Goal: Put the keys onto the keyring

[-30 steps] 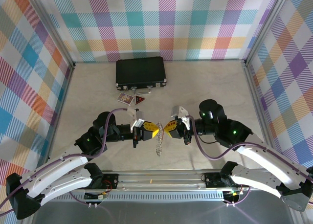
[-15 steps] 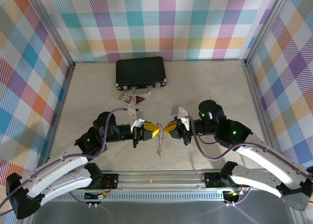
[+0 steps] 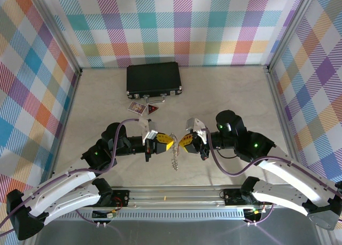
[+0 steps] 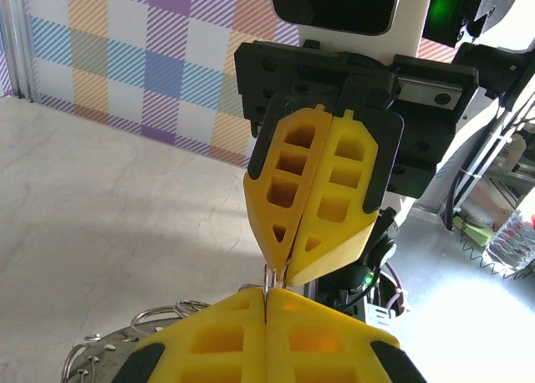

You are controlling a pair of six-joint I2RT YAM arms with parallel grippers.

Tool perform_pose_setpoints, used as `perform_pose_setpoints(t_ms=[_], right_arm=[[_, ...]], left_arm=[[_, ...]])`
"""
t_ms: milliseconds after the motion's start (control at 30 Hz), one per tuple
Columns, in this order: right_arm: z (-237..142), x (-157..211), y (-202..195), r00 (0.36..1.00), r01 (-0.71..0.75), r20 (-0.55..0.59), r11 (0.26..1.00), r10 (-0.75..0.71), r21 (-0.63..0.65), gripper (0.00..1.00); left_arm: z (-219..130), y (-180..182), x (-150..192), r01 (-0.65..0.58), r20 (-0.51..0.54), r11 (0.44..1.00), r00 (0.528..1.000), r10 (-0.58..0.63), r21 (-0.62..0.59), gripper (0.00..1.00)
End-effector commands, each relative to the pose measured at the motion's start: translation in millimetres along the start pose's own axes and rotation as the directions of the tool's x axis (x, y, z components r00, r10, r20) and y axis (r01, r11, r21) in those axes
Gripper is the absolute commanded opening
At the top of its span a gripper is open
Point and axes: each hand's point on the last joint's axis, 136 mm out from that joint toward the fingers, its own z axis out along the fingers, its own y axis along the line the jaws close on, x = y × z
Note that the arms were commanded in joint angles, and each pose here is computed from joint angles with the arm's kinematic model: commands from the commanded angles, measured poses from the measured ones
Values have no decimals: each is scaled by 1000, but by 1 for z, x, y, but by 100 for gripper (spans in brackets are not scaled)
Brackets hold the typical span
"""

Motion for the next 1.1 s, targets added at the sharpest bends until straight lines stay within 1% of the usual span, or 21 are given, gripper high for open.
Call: perform_pose_setpoints(t_ms=[0, 567, 1067], right_arm=[[-5, -16, 5, 998, 47, 41, 999, -46, -6, 0], [-2, -21, 2, 998, 39, 56, 999, -39, 1, 0], [-4, -18, -1, 998, 38, 44, 999, -40, 29, 0]], left_arm=[[-3, -5, -11, -39, 46, 999, 998, 39, 8, 0], [-2, -5, -11, -40, 39, 999, 998, 39, 11, 0], [-2, -4, -10, -40, 36, 999, 999, 39, 10, 0]])
